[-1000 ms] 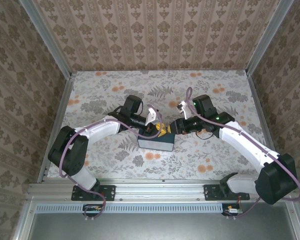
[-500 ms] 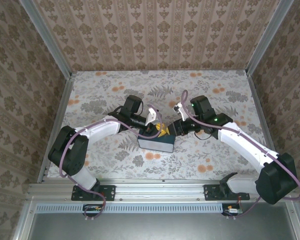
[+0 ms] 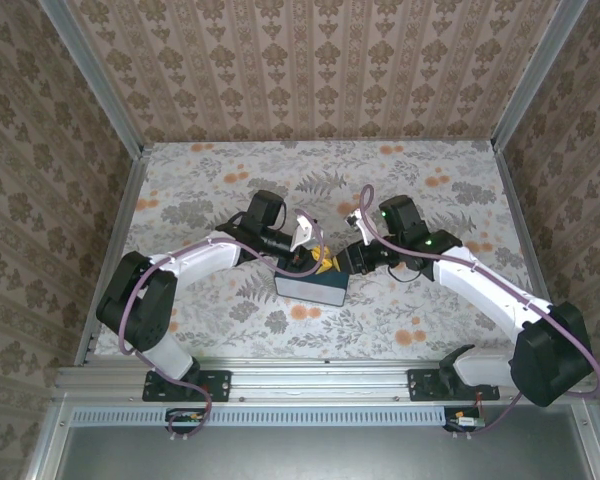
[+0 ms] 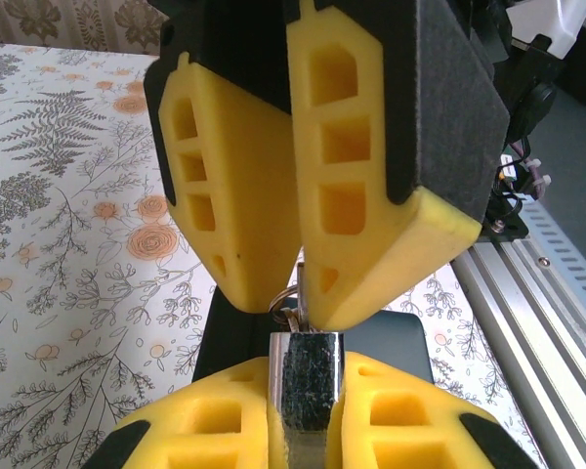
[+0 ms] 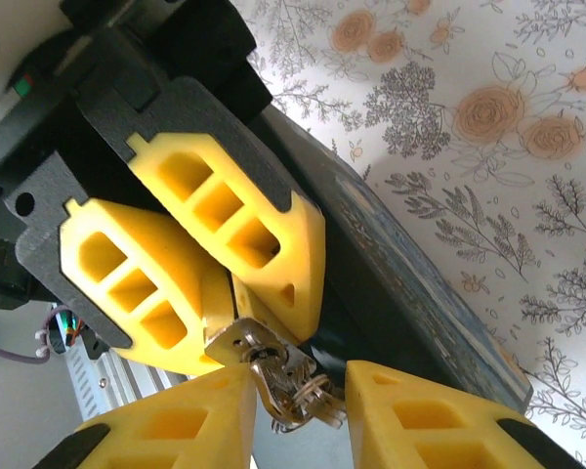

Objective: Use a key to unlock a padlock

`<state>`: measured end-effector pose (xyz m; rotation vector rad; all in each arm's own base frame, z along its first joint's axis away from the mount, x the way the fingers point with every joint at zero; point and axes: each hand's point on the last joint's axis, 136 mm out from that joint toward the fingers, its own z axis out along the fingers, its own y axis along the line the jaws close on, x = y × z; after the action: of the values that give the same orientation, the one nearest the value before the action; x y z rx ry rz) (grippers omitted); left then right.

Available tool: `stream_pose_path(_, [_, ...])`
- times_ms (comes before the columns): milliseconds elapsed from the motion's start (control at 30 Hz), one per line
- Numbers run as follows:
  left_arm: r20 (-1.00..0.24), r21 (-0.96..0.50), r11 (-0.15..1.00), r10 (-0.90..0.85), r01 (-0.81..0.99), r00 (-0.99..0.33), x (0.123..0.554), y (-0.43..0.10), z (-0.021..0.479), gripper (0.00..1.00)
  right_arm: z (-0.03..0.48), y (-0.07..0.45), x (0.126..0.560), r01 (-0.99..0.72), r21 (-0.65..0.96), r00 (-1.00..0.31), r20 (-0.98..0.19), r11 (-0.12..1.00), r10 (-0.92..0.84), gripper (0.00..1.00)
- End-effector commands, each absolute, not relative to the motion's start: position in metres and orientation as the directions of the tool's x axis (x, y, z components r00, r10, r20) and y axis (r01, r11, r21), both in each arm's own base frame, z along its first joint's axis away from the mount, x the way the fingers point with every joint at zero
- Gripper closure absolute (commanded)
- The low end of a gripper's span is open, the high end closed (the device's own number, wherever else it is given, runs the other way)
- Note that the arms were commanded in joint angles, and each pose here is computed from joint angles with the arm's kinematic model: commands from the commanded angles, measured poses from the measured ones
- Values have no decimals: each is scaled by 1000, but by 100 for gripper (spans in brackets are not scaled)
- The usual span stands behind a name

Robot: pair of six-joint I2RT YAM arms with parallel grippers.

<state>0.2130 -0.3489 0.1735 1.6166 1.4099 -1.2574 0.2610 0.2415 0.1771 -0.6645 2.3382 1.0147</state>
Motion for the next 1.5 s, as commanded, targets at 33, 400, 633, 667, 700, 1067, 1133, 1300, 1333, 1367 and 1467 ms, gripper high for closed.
stream_pose_path(33, [-956, -82, -269, 292, 960, 0, 212, -353, 193, 96, 178, 246, 262, -611, 531, -752, -620, 588, -222, 76])
stream_pose_path(400, [-954, -58, -251, 299, 966, 20, 213, -353, 194, 97, 178, 248, 255, -535, 612, -819, -545, 582, -180, 96])
stream_pose_path(633, [-950, -15, -238, 305, 971, 60, 212, -356, 195, 97, 162, 249, 240, -196, 777, -972, -236, 598, -11, 100])
stream_pose_path(667, [-950, -12, -238, 306, 971, 64, 211, -356, 194, 97, 160, 249, 238, -142, 791, -982, -189, 595, 18, 100])
stream_pose_path(700, [-949, -6, -232, 308, 973, 67, 212, -357, 194, 97, 160, 249, 237, -107, 799, -987, -159, 592, 37, 100])
stream_pose_path(1067, [-937, 124, -182, 303, 976, 175, 214, -364, 199, 97, 166, 243, 240, 321, 786, -933, 166, 528, 320, 100])
stream_pose_path(1133, [-932, 152, -179, 303, 972, 201, 211, -366, 200, 97, 168, 242, 242, 383, 779, -906, 213, 496, 365, 100])
stream_pose_path(1300, [-919, 210, -167, 303, 963, 253, 207, -366, 203, 97, 173, 244, 246, 537, 745, -819, 349, 395, 454, 100])
stream_pose_path(1333, [-917, 220, -167, 300, 961, 262, 205, -365, 204, 97, 172, 245, 245, 581, 729, -789, 393, 363, 472, 100])
stream_pose_path(1367, [-917, 225, -166, 298, 960, 267, 205, -365, 205, 97, 171, 245, 244, 626, 704, -754, 439, 335, 488, 100])
stream_pose_path(1467, [-914, 233, -167, 299, 958, 274, 204, -365, 205, 97, 173, 245, 243, 688, 658, -701, 496, 306, 512, 100])
